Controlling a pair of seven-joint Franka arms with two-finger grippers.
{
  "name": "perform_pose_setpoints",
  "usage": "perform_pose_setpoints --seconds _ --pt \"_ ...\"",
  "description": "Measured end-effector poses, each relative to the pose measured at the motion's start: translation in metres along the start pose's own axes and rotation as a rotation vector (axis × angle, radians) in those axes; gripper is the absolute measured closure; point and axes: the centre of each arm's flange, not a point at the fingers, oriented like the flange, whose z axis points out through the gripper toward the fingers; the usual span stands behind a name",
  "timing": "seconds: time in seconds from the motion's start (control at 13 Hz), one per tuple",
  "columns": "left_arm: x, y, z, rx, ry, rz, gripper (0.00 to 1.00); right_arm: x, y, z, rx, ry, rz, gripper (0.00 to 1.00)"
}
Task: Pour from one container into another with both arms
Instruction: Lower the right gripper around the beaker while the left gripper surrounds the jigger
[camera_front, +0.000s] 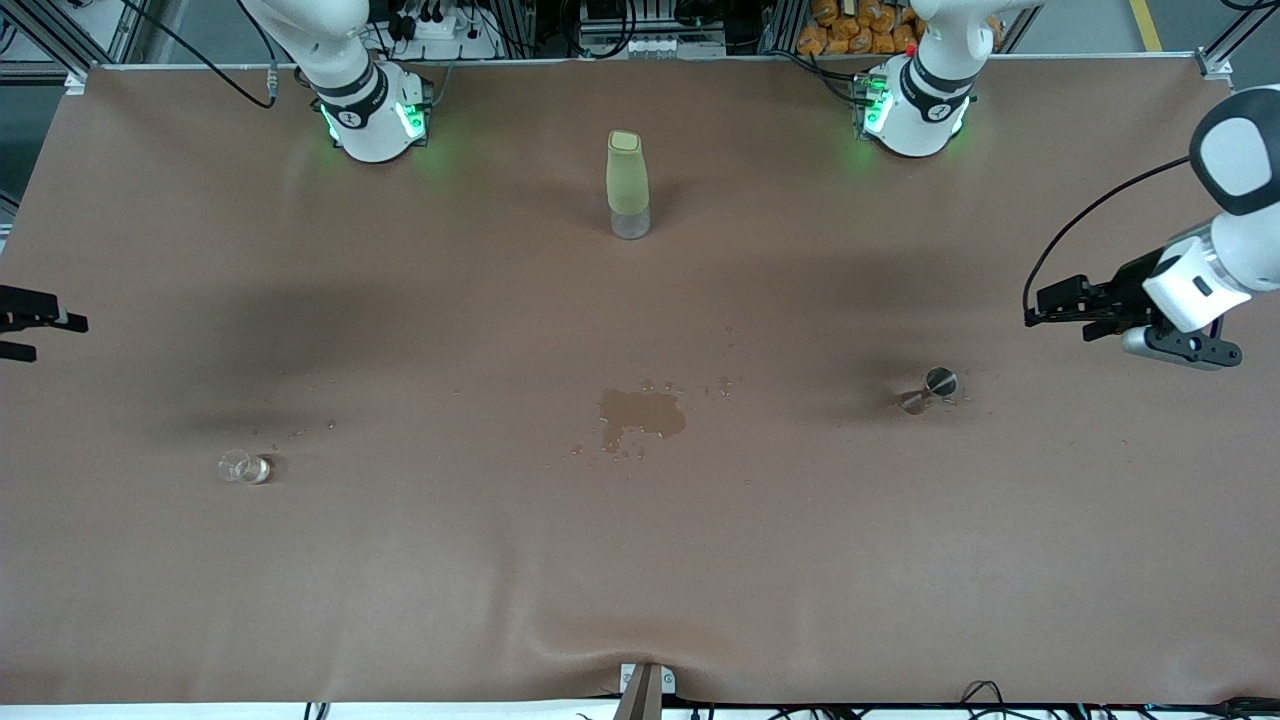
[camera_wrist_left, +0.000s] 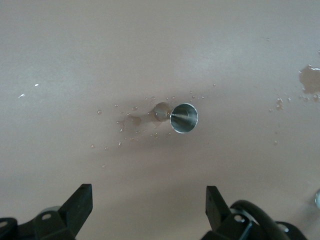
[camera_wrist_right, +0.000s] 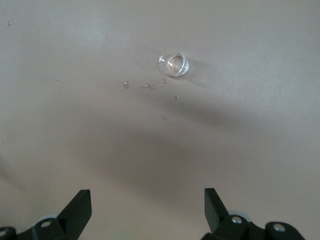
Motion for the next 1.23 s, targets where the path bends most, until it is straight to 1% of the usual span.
perform_pose_setpoints --seconds 0.15,0.31,0.38,0.61,0.84,0.92,1.07,1.23 --pt "-0.016 -0.026 0.013 -0.054 -0.001 0.035 0.00 -0.003 0.021 0.020 0.057 0.044 -0.100 0.00" --pt "-0.035 -0.042 0.038 -0.136 -0.004 0.062 0.00 -0.006 0.039 0.037 0.081 0.079 -0.185 0.00" --pt "-0.045 -0.056 0.051 -0.172 -0.001 0.105 0.00 -0.006 0.046 0.045 0.093 0.096 -0.225 0.00" --pt "-0.068 -0.111 0.090 -0.286 0.066 0.271 0.00 -0.010 0.066 0.073 0.136 0.144 -0.343 0.00" --pt "-0.080 -0.145 0.124 -0.357 0.128 0.384 0.00 -0.008 0.081 0.102 0.168 0.183 -0.436 0.00" --pt "-0.080 -0.153 0.138 -0.396 0.183 0.430 0.00 -0.006 0.085 0.113 0.183 0.196 -0.476 0.00" --pt "-0.075 -0.160 0.157 -0.459 0.242 0.524 0.00 -0.003 0.089 0.124 0.199 0.231 -0.536 0.00" --pt "-0.063 -0.171 0.177 -0.524 0.277 0.606 0.00 -0.001 0.093 0.136 0.210 0.268 -0.592 0.00"
